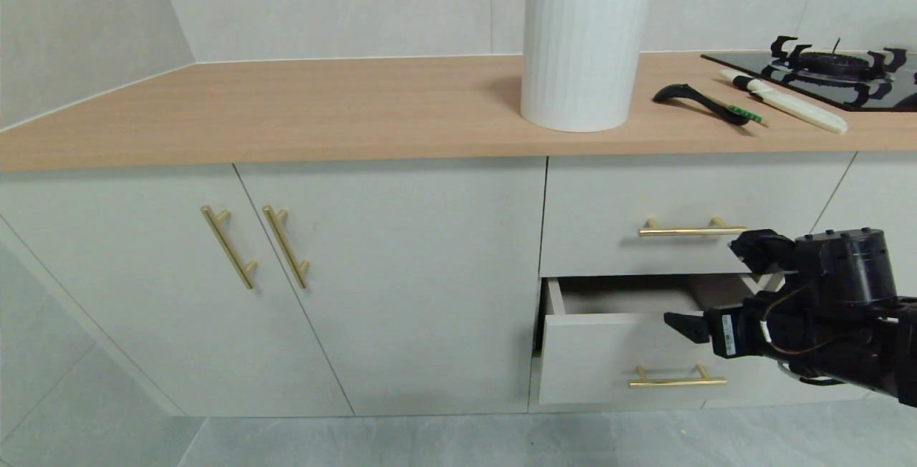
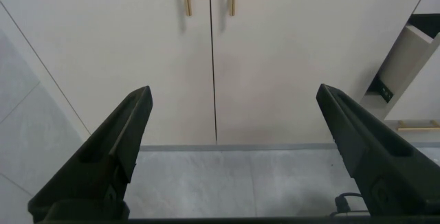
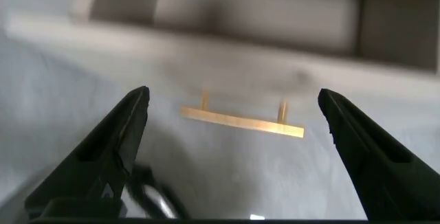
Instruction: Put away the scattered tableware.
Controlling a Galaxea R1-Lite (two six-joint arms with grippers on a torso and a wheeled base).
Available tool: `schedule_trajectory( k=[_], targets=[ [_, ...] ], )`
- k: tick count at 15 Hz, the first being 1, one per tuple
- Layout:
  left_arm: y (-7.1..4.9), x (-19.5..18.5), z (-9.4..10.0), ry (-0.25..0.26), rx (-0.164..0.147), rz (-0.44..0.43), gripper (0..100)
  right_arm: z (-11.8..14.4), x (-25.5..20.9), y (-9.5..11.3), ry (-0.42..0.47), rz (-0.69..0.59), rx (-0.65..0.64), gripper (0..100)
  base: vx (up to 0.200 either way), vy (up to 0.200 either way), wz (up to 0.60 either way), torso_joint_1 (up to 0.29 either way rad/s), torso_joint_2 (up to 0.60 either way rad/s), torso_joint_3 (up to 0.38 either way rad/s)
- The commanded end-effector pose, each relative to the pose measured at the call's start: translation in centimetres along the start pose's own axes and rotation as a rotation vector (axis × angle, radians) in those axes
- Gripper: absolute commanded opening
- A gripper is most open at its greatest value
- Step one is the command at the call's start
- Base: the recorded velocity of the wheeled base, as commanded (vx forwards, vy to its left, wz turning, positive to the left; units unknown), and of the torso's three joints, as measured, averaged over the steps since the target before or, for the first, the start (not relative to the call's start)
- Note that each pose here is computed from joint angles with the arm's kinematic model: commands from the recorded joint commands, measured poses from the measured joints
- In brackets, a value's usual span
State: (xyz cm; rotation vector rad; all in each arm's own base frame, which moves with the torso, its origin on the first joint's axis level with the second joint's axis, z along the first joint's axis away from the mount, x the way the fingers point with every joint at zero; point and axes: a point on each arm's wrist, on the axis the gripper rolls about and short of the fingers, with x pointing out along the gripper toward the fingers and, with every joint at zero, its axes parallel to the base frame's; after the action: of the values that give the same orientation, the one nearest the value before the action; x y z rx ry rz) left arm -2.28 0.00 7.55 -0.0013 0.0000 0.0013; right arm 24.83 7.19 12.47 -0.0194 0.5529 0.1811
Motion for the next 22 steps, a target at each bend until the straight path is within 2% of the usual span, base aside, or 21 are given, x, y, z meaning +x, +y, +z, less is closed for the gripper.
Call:
schedule_trajectory(
  k=[1, 7, 9, 18, 22],
  targets=[
    [0.0, 0.0, 0.0, 0.0, 0.0, 0.0, 100, -0.8, 1.7, 0.1, 0.009, -0.024, 0.019, 100, 0.0, 0.0, 0.0, 0.0, 0.0, 0.0],
    [0.0, 0.0, 0.0, 0.0, 0.0, 0.0, 100, -2.8, 7.4, 0.1, -0.079, -0.137, 0.035, 100, 0.0, 0.0, 0.0, 0.0, 0.0, 0.0],
    [0.0, 0.0, 0.0, 0.0, 0.0, 0.0, 100, -3.5, 8.4, 0.0, -0.082, -0.16, 0.035, 100, 0.0, 0.0, 0.0, 0.0, 0.0, 0.0],
    [0.0, 0.0, 0.0, 0.0, 0.0, 0.0, 100, -3.4, 7.7, -0.1, -0.082, -0.16, 0.031, 100, 0.0, 0.0, 0.0, 0.0, 0.0, 0.0],
    [0.0, 0.0, 0.0, 0.0, 0.0, 0.0, 100, -3.2, 6.7, -0.1, -0.043, -0.156, 0.025, 100, 0.0, 0.0, 0.0, 0.0, 0.0, 0.0]
  ],
)
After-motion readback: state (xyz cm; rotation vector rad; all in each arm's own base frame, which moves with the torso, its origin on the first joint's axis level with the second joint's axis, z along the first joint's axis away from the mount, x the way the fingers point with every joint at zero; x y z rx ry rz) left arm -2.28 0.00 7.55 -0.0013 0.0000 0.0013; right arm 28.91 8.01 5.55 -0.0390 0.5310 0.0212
